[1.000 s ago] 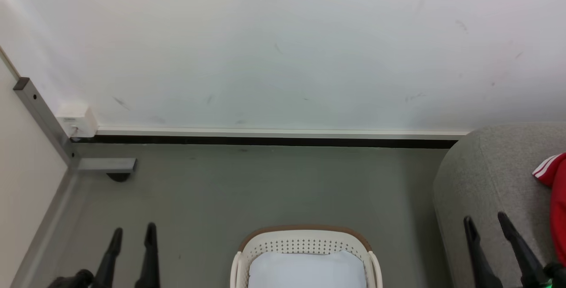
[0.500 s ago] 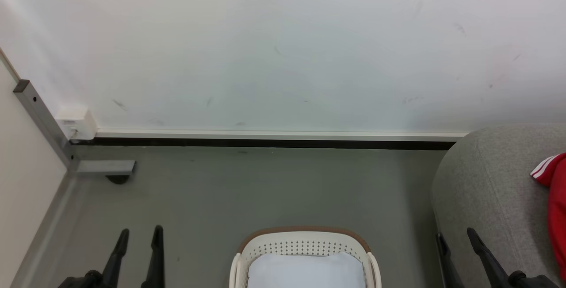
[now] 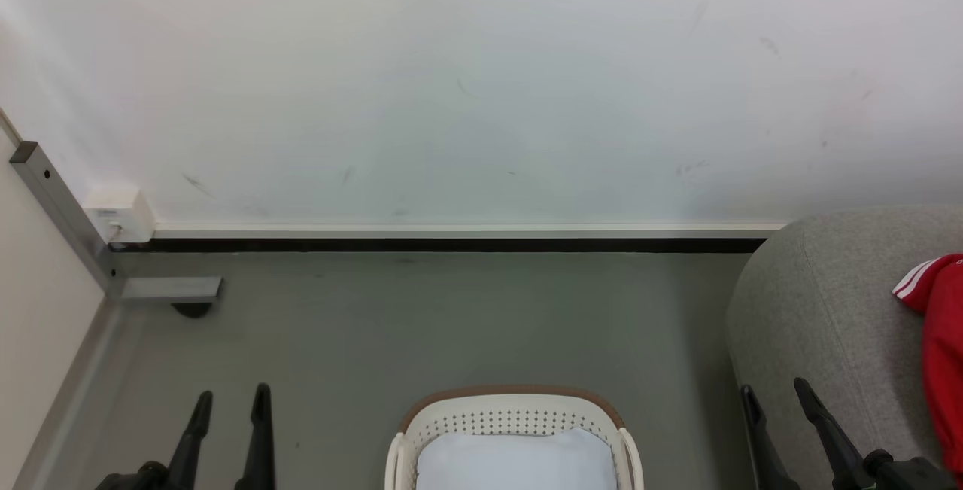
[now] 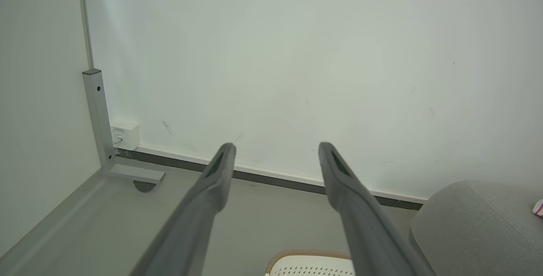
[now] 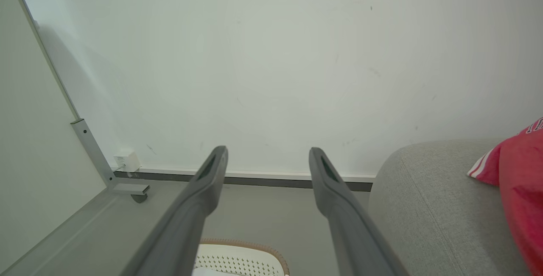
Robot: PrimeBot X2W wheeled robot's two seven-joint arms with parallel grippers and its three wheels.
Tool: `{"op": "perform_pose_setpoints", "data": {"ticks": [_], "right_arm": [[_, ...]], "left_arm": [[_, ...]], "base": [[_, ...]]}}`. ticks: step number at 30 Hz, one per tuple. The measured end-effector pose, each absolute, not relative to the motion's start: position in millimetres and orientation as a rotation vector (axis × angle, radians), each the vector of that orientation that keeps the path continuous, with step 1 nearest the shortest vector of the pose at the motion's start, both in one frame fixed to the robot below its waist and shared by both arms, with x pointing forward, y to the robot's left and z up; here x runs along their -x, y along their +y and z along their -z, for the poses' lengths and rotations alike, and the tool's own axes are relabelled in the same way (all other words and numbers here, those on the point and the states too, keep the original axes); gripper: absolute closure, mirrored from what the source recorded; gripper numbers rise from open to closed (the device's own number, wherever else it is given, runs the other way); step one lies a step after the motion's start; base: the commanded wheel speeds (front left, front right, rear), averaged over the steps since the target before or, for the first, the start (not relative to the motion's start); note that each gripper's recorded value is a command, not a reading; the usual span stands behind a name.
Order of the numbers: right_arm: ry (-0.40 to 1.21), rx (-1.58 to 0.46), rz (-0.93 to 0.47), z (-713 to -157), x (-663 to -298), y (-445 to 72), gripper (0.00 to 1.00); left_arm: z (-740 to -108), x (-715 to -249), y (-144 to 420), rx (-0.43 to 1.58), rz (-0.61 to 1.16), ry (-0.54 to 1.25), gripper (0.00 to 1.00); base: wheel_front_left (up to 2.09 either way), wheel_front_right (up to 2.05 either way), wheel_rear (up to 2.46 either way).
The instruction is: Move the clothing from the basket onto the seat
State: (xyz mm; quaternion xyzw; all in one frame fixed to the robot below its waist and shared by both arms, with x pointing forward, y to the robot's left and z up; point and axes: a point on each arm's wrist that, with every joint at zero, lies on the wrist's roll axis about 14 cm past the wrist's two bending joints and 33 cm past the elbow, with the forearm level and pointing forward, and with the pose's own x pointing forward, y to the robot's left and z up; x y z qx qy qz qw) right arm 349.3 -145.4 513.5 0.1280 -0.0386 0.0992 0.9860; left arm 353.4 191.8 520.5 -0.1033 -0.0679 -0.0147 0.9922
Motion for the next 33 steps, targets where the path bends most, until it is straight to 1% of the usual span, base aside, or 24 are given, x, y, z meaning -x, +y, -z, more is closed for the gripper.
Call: {"op": "perform_pose_setpoints", "data": {"ticks": [20,21,27,33], "right_arm": [[-0.07,-0.255,-0.185,-510,-349,-149,0.0],[-0.07,-0.255,-0.185,-510,-349,-149,1.0],[-0.004,-0.286,-0.17,-489,-341,-148,1.0],[0.015,-0.386,-0.137,-488,-344,-155,1.0]], "left_arm": [[-514,-357,187,0.218,0.036,-0.115,0.0],[-513,-357,187,0.231,0.036,-0.112,1.0],[-492,-351,184,0.254,0.026,-0.042,1.0],[-487,-352,189,0.365,-0.003,-0.016,1.0]], "base": [[0.0,0.0,0.0],[0.0,0.0,0.0],[0.0,0.0,0.0],[0.0,0.0,0.0]]}}
